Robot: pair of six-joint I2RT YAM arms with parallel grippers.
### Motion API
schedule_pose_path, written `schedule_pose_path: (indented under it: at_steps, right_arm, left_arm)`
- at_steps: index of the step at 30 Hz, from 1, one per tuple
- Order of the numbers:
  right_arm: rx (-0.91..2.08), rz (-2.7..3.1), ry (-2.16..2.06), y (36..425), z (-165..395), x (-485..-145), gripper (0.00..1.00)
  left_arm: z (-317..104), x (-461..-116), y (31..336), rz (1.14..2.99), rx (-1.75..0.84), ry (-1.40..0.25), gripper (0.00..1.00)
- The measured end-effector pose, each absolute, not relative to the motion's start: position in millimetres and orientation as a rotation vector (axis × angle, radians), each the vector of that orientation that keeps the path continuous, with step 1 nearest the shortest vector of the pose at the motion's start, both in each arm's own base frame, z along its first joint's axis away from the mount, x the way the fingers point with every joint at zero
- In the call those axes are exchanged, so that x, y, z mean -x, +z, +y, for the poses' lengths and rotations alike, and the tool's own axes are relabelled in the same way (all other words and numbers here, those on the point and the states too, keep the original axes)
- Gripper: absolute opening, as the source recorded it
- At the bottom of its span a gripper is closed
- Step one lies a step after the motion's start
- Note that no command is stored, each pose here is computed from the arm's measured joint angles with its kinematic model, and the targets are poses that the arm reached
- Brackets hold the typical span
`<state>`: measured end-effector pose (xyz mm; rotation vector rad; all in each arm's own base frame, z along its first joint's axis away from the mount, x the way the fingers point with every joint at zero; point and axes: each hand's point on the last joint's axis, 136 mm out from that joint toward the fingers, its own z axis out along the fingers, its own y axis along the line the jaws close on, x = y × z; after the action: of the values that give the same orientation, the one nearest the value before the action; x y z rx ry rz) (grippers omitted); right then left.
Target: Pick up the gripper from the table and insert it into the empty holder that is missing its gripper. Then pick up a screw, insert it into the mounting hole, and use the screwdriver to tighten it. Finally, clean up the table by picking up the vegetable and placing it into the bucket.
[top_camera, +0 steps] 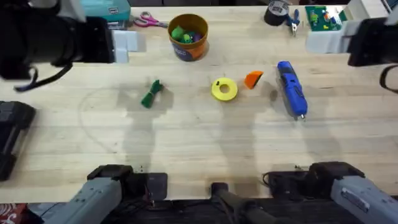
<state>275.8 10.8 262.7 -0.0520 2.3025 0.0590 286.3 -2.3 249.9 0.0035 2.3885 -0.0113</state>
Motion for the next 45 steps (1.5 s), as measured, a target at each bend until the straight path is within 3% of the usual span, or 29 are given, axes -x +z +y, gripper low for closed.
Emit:
schedule_pose_path:
  at_steps: [9, 18, 27, 32, 43, 45]
  right_arm:
    - [0.054, 2.625, 0.068, 212.3, 10.8, -274.8, 0.996]
    - [0.054, 2.662, 0.069, 203.6, 10.8, -276.8, 0.997]
    - [0.054, 2.650, 0.069, 204.9, 10.8, -279.4, 0.996]
    - [0.054, 2.647, 0.069, 205.4, 10.8, -280.1, 0.996]
    - [0.054, 2.646, 0.069, 205.4, 10.8, -280.2, 0.996]
    - [0.054, 2.647, 0.069, 205.4, 10.8, -280.1, 0.995]
  left_arm:
    - [-2.4, -293.7, 198.4, 2.631, -0.003, -0.012, 0.986]
    - [-3.0, -293.7, 190.2, 2.667, -0.009, -0.015, 0.987]
    - [-29.1, -260.1, 164.9, 2.827, -0.427, -0.129, 0.986]
    - [-41.4, -267.3, 138.9, 2.876, -0.649, -0.107, 0.999]
    - [-37.8, -288.2, 80.1, 2.979, -0.755, -0.070, 0.995]
    - [-34.8, -289.3, 69.6, 3.009, -0.753, -0.077, 0.955]
